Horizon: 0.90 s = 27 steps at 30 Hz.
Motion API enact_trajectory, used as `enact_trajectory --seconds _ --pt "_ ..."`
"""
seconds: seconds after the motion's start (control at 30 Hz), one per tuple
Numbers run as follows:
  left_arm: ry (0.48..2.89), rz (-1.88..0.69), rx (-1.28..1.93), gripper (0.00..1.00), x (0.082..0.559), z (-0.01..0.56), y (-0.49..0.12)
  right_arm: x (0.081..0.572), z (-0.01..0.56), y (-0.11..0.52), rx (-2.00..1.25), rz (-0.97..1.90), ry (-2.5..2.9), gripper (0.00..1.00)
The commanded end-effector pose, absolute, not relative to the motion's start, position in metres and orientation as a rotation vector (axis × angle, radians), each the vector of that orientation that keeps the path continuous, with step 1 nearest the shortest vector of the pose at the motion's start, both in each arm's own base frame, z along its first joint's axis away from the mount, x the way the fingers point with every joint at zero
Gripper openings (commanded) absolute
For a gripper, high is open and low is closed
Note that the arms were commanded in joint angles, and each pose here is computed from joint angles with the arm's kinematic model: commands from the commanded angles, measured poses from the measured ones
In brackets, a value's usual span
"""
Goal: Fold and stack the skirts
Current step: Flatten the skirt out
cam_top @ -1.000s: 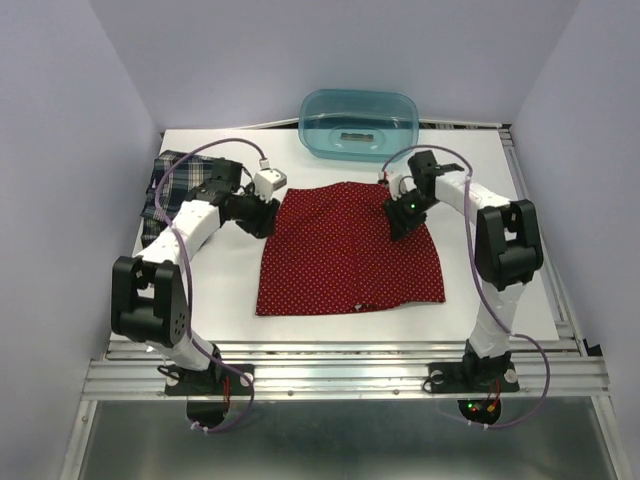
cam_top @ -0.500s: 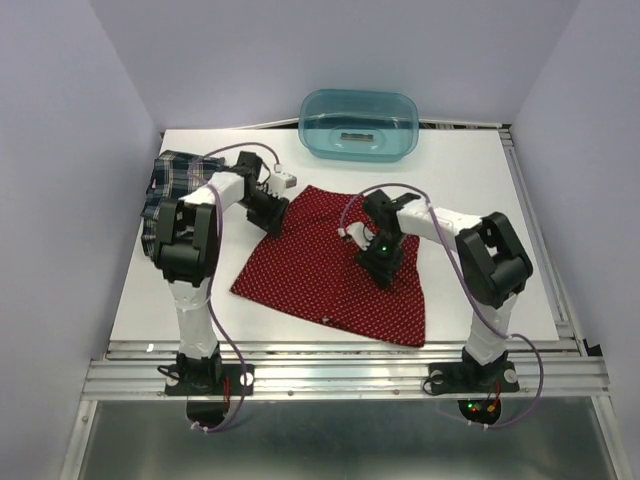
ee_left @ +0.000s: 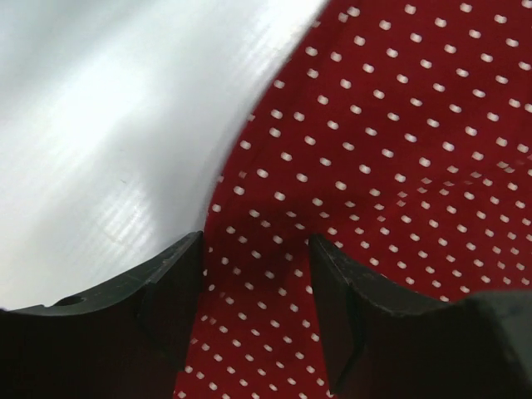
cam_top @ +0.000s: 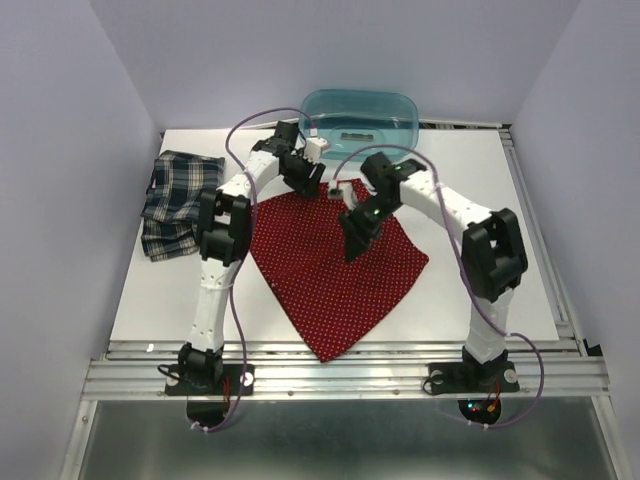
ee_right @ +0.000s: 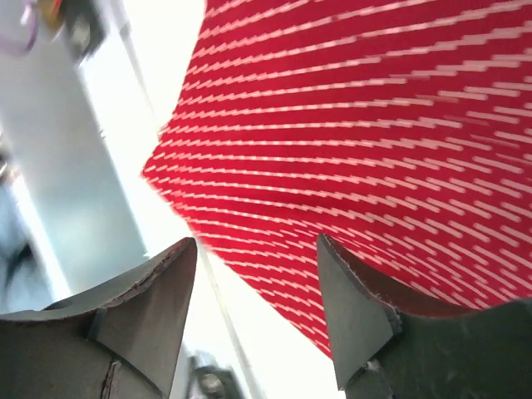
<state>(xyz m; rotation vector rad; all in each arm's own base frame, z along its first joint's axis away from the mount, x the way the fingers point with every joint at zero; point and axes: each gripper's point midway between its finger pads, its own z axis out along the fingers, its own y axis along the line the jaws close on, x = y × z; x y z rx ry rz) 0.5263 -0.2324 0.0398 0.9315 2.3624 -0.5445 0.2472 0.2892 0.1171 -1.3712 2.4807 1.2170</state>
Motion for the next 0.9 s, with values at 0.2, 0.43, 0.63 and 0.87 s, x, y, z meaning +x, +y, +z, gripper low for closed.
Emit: enact_trajectory --seconds 0.2,0.43,0.63,0.87 --pt "2.263 -0.451 0.87 0.65 0.451 0.161 -0.193 0.362 0.089 0.187 -1.216 0.453 2.495 0.61" --pt "2.464 -0.476 0.854 0.64 0.367 0.082 -0.166 0.35 0.025 0.164 -1.275 0.345 2.62 0.59" --pt "2.549 -0.471 0.857 0.63 0.352 0.036 -0.159 0.273 -0.011 0.148 -1.411 0.474 2.799 0.58" --pt "2.571 -0.441 0.936 0.63 0.379 0.016 -0.174 0.171 0.007 0.188 -1.62 0.789 2.815 0.58"
